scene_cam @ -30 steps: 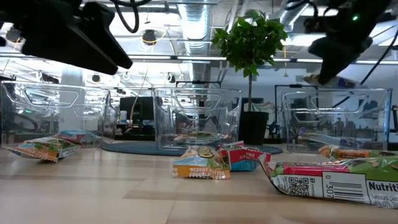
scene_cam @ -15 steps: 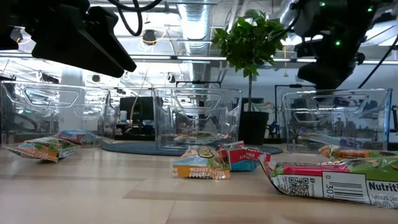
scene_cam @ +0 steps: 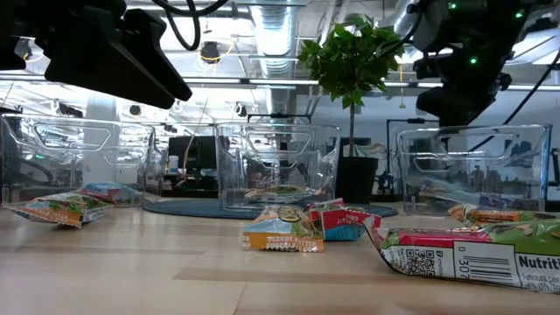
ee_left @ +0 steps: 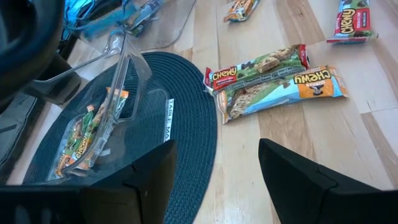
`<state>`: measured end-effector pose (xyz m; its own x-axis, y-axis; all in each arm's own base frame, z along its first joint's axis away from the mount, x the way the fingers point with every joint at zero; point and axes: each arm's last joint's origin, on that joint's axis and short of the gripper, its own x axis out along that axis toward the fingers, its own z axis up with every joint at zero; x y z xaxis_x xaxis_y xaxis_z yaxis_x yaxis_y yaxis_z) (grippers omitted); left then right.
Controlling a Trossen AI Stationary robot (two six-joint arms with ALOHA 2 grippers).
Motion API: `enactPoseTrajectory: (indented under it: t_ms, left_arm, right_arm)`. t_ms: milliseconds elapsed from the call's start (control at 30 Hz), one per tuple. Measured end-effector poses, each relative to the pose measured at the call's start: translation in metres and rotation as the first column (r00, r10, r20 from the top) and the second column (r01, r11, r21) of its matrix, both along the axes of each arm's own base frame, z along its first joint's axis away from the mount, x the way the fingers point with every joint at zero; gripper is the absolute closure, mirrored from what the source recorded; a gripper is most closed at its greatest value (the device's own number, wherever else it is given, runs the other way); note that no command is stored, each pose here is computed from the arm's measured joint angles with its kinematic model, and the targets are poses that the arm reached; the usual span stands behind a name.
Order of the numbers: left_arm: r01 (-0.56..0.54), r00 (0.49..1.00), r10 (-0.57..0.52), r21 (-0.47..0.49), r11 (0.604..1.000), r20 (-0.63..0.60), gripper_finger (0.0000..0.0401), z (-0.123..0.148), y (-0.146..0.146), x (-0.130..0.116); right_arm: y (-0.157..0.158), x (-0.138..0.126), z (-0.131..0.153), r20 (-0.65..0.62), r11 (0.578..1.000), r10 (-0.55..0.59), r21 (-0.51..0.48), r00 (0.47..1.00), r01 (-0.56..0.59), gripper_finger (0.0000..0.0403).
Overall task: Pick and place Granola Bars by type
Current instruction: Put the yellow granola bar into the middle transparent bin
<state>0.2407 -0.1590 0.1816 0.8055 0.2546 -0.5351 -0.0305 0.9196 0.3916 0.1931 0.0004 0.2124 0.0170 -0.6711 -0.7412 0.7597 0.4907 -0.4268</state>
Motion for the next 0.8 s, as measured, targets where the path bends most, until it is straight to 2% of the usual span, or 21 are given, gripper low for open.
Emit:
enactPoseTrajectory:
  t_ms: [233, 400, 500, 633, 800]
  left_arm:
    - [0.0, 1.0, 0.0, 0.0, 1.0, 0.0, 0.0177, 0.0, 0.0, 0.0]
    - [0.0, 1.0, 0.0, 0.0, 1.0, 0.001, 0.0177, 0.0, 0.0, 0.0]
    - [-0.001, 1.0, 0.001, -0.002, 1.0, 0.002, 0.0177, 0.0, 0.0, 0.0]
    - [-0.001, 1.0, 0.001, -0.009, 1.0, 0.011, 0.0177, 0.001, 0.0, 0.001]
    - [0.015, 1.0, -0.014, -0.04, 0.999, 0.019, 0.0177, 0.002, -0.002, 0.002]
  right_arm:
    - [0.005, 0.0, 0.0, 0.004, 1.0, 0.029, -0.007, 1.0, -0.029, 0.021]
    - [0.018, -0.003, 0.007, 0.048, 0.996, 0.089, -0.019, 0.995, -0.089, 0.0205]
    - [0.033, -0.005, 0.019, 0.11, 0.983, 0.175, -0.075, 0.978, -0.167, 0.0211]
    - [0.059, -0.01, 0.03, 0.198, 0.941, 0.324, -0.172, 0.925, -0.292, 0.022]
    - [0.094, -0.022, 0.033, 0.246, 0.854, 0.507, -0.275, 0.826, -0.443, 0.0229]
